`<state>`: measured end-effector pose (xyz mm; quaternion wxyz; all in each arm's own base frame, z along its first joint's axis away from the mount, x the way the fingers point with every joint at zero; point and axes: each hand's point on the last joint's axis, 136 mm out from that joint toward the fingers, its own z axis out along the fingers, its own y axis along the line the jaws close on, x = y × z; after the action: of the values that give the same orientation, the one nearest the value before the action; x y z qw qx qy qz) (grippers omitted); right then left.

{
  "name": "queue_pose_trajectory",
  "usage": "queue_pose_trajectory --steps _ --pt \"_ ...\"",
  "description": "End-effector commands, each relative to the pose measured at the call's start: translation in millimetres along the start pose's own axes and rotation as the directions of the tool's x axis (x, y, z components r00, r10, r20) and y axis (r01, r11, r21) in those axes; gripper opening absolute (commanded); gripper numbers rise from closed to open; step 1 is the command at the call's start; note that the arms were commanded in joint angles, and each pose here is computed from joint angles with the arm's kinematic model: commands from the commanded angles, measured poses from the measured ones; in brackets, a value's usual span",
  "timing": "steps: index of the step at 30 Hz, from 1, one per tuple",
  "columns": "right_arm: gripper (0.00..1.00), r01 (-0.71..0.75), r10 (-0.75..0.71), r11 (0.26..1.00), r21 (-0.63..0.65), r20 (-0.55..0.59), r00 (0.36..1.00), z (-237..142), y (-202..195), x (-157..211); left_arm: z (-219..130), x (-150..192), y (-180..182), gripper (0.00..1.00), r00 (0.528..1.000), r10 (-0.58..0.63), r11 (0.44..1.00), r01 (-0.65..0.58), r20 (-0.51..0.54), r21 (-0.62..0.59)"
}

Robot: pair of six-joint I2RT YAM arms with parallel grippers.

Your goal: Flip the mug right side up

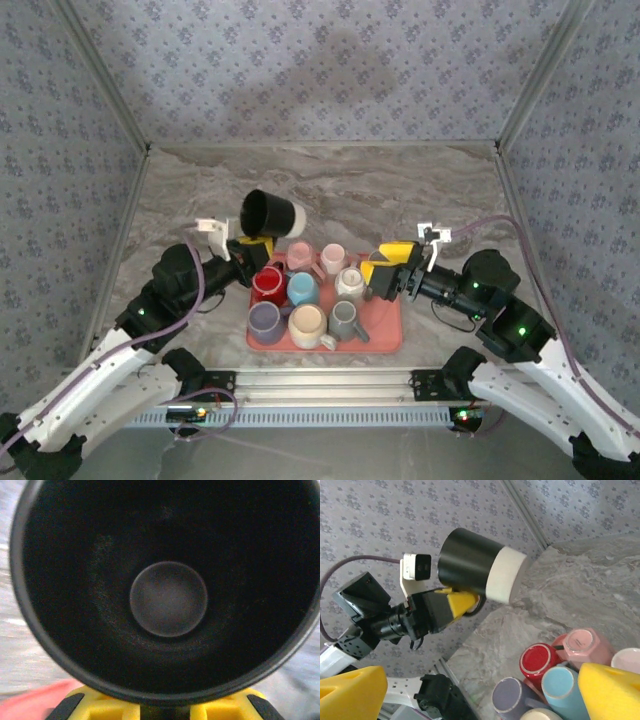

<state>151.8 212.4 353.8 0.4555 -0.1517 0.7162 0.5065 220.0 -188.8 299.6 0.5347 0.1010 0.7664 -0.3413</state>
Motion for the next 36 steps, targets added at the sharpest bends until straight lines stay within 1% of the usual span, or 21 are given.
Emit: queue_pose_trajectory --steps 1,3,5,7,8,11,14,19,23,25,27,34,36 --pt "1.0 0.043 -0.043 0.999 0.017 -0.006 0.999 -5.3 -2.8 4.8 -0.4 -15.2 64.6 0.0 0.97 0.242 0.902 -0.221 0.01 -0.37" --pt "1.0 0.05 -0.05 0.999 0.019 -0.01 0.999 -5.5 -3.5 5.8 10.9 -10.2 81.3 0.0 0.97 0.24 0.875 -0.233 -0.038 -0.424" --pt "1.0 0.05 -0.05 0.998 0.024 -0.013 0.999 -5.8 -4.4 6.7 22.5 -4.5 92.6 0.0 0.972 0.229 0.876 -0.232 -0.058 -0.423" --pt "1.0 0.049 -0.048 0.998 0.047 -0.018 0.999 -5.7 -9.3 8.4 31.9 -3.7 104.3 0.0 0.973 0.229 0.884 -0.223 -0.035 -0.412" --pt "1.0 0.05 -0.049 0.997 0.056 -0.023 0.999 -5.6 -11.0 9.2 36.7 -1.1 111.2 0.0 0.972 0.233 0.884 -0.229 -0.041 -0.407" --pt "1.0 0.051 -0.047 0.995 0.085 -0.041 0.998 -4.9 -17.8 14.3 43.4 4.8 146.3 0.0 0.977 0.191 0.854 -0.214 -0.096 -0.474" --pt "1.0 0.032 -0.028 0.996 0.089 -0.047 0.998 -3.3 -20.3 18.0 46.8 11.2 172.8 0.0 0.983 0.148 0.848 -0.185 -0.113 -0.496" --pt "1.0 0.01 -0.002 0.995 0.098 -0.078 0.997 1.7 -24.3 24.6 59.2 24.2 202.8 0.0 0.96 0.138 0.823 -0.248 -0.243 -0.511" --pt "1.0 0.009 0.001 0.994 0.106 -0.098 0.995 4.9 -27.7 29.5 69.8 36.8 218.9 0.0 0.959 0.08 0.838 -0.213 -0.273 -0.503" --pt "1.0 0.007 0.005 0.994 0.111 -0.105 0.994 6.4 -29.0 30.3 73.5 40.9 229.9 0.0 0.955 0.048 0.833 -0.201 -0.294 -0.516" --pt "1.0 0.007 0.006 0.993 0.114 -0.118 0.993 8.2 -29.3 31.2 78.2 41.8 234.8 0.0 0.952 0.042 0.834 -0.201 -0.304 -0.515" --pt "1.0 0.008 0.013 0.989 0.145 -0.141 0.99 12.6 -39.7 39.5 94.2 49.5 239.6 0.0 0.951 0.007 0.851 -0.168 -0.31 -0.498" --pt "1.0 0.007 0.015 0.99 0.144 -0.145 0.989 13.2 -40.2 41.1 95.4 53.8 242.1 0.0 0.948 0.002 0.845 -0.171 -0.317 -0.506"
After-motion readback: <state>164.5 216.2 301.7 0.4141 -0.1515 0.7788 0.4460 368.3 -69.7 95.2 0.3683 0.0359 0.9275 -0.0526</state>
